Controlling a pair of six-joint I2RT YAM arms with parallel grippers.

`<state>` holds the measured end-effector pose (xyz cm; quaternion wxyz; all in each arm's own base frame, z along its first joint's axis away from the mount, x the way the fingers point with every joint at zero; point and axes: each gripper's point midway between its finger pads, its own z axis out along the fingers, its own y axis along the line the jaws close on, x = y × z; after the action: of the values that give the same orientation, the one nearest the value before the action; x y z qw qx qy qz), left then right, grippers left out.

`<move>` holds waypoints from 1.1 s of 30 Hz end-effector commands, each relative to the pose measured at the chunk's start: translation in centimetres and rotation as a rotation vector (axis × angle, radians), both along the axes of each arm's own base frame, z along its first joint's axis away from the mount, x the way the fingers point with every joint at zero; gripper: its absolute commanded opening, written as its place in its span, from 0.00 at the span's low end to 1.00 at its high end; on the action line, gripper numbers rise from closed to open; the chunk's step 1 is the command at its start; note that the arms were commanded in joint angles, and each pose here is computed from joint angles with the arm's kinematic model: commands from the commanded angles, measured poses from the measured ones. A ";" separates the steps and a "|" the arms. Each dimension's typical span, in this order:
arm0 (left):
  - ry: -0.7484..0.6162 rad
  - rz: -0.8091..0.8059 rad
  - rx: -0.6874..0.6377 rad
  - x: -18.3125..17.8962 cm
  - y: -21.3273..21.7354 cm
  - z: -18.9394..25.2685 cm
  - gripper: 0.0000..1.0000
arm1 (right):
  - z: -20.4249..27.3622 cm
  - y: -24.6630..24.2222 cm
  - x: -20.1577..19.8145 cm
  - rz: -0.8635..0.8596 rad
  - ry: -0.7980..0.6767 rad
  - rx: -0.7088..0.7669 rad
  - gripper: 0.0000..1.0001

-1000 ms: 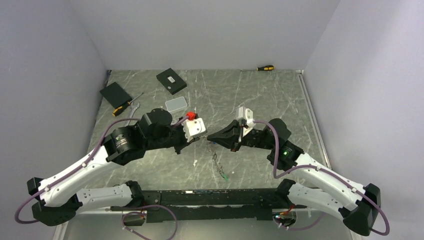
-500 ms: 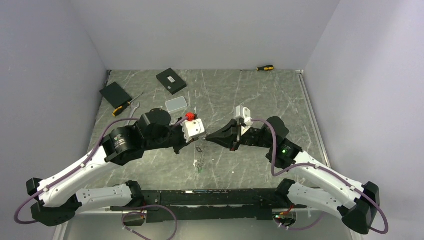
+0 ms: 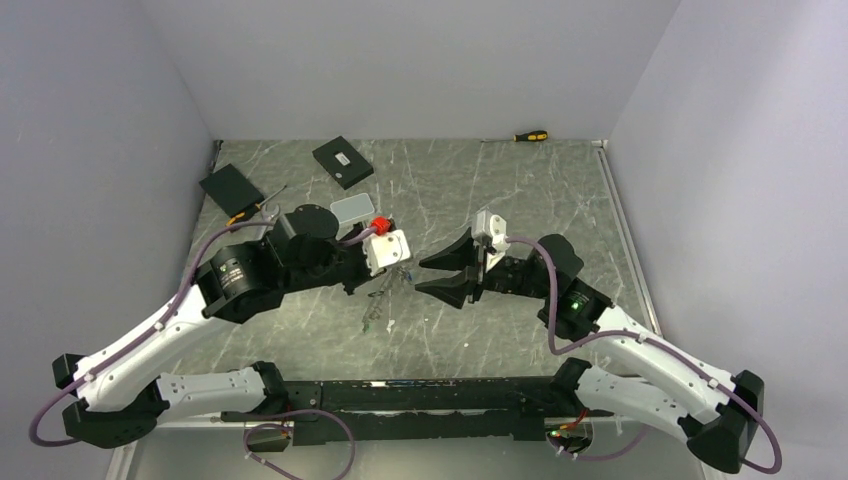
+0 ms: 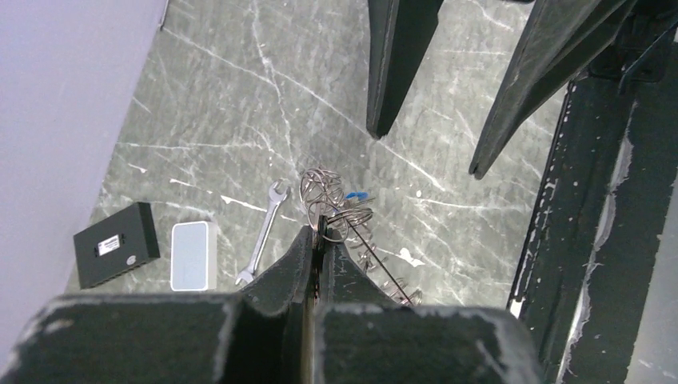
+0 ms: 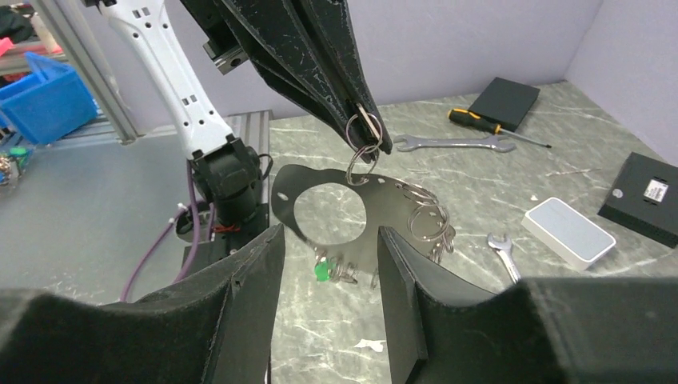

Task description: Put the keys on the keyring

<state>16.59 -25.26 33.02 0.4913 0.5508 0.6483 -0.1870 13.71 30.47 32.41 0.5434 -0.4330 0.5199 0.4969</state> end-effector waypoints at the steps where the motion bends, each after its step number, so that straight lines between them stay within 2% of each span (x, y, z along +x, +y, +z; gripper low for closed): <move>1: -0.114 0.015 0.000 1.4 0.3 2.4 0.00 | 1.3 -0.7 0.2 -0.041 -0.041 0.028 0.50; 6: -0.131 0.149 0.140 4.5 0.7 0.6 0.00 | 0.7 -1.4 1.2 -0.121 -0.029 0.011 0.51; 11: -0.117 0.224 0.229 7.0 -0.5 -1.4 0.00 | 0.6 -3.1 3.2 -0.285 -0.007 0.033 0.51; 17: -0.069 0.270 0.201 10.1 -3.6 -2.1 0.00 | 0.5 -7.2 6.1 -0.572 0.050 0.081 0.52; 23: -0.048 0.317 0.202 14.6 -7.5 -3.1 0.00 | -0.5 -14.3 8.4 -0.949 0.152 0.158 0.52; 27: -0.011 0.313 0.144 17.9 -10.7 -2.9 0.00 | -0.7 -17.4 8.1 -1.056 0.177 0.219 0.52; 33: 0.017 0.259 0.117 21.6 -16.5 -4.2 0.00 | -0.4 -19.5 7.4 -1.114 0.184 0.250 0.52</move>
<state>36.56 -37.89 26.38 0.4374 0.4997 0.7465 -0.0412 20.91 13.08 32.25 0.7201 -0.0258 0.6442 0.2564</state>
